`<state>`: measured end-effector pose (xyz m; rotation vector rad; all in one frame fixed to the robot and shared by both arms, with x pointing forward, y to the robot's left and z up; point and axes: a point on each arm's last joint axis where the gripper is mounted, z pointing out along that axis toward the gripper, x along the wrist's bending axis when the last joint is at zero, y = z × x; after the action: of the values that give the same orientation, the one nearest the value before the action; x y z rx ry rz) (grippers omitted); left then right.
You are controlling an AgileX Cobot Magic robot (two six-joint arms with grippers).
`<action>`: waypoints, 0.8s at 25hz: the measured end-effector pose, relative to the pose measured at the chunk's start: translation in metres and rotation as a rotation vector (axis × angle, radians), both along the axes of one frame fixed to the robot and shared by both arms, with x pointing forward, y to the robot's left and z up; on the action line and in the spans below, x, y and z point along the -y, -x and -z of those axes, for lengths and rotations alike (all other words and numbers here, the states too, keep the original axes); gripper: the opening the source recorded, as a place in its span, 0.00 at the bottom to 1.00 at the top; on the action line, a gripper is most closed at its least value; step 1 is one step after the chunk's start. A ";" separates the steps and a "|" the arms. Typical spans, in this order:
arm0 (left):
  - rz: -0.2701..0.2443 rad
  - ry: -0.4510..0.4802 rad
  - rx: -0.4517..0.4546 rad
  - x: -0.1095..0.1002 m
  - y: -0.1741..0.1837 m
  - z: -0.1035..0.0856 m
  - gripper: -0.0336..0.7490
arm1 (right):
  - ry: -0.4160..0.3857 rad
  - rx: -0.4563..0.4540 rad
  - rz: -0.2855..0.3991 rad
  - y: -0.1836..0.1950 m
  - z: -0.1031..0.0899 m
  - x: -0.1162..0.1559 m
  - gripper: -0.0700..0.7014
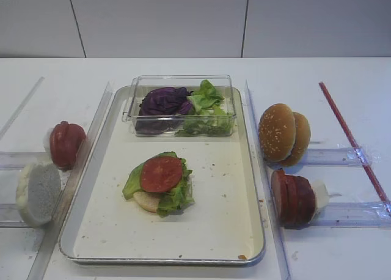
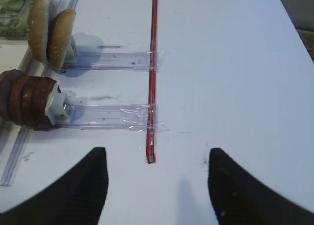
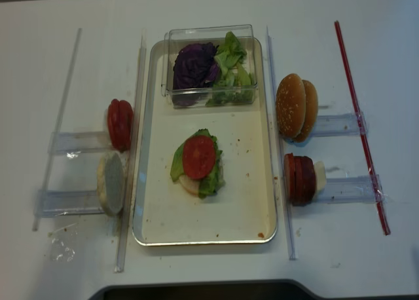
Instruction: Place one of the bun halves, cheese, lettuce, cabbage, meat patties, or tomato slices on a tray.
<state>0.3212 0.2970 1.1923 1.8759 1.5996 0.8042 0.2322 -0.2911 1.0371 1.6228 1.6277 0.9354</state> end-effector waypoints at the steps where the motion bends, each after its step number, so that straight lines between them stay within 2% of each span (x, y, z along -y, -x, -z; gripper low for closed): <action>1: 0.000 0.002 0.013 -0.001 0.004 -0.001 0.54 | 0.000 0.000 0.000 0.000 0.000 0.000 0.69; 20: -0.002 0.045 0.275 -0.014 0.088 -0.010 0.54 | 0.000 0.000 0.000 0.000 0.000 0.000 0.68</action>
<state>0.2334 0.3106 1.2022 1.6513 1.4365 0.9720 0.2322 -0.2911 1.0371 1.6228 1.6277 0.9354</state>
